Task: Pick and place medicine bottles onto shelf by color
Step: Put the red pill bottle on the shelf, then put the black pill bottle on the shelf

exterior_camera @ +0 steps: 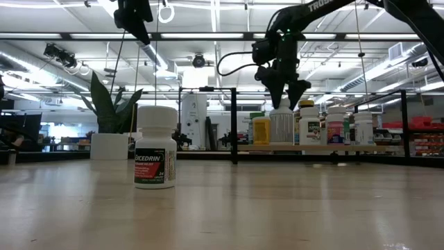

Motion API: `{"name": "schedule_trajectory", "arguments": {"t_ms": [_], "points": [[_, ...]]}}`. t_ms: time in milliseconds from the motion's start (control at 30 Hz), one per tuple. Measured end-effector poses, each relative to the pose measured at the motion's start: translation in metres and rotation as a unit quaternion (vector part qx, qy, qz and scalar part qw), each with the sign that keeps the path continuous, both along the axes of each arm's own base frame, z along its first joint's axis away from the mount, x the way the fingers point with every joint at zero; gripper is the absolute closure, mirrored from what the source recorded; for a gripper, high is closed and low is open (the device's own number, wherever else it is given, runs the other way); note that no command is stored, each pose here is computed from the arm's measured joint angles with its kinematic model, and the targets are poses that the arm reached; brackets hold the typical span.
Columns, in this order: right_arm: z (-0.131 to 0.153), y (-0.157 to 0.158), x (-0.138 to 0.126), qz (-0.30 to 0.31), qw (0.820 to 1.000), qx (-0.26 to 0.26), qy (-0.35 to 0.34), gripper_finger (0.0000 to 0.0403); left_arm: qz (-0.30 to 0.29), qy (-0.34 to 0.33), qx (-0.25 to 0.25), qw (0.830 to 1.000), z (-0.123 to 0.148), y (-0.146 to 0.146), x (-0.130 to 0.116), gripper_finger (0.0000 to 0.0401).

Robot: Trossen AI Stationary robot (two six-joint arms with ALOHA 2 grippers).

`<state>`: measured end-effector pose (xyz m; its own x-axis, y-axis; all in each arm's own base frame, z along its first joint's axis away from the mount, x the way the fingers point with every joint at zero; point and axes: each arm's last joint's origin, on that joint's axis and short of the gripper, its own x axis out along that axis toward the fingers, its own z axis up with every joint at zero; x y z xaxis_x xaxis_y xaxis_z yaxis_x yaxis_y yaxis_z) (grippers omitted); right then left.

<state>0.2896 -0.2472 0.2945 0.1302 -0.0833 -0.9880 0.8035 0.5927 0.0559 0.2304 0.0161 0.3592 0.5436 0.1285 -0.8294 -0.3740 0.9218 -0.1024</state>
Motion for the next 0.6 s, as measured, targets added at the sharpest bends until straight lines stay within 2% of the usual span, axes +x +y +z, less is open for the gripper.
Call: {"name": "schedule_trajectory", "arguments": {"t_ms": [133, 367, 600], "points": [[0.005, 0.003, -0.004, -0.002, 1.0, 0.001, 0.0, 0.0066, 0.0, 0.0, 0.0, 1.0, 0.0, 0.0, 0.0, 0.0046], [0.036, 0.018, -0.017, -0.025, 0.999, -0.012, -0.038, 0.0022, -0.001, -0.016, 0.002, 1.0, 0.002, 0.0, 0.003, 0.0046], [0.063, 0.058, -0.013, -0.021, 0.997, -0.017, -0.079, 0.0014, -0.009, -0.038, 0.014, 0.999, 0.005, 0.001, 0.006, 0.0046]]}}
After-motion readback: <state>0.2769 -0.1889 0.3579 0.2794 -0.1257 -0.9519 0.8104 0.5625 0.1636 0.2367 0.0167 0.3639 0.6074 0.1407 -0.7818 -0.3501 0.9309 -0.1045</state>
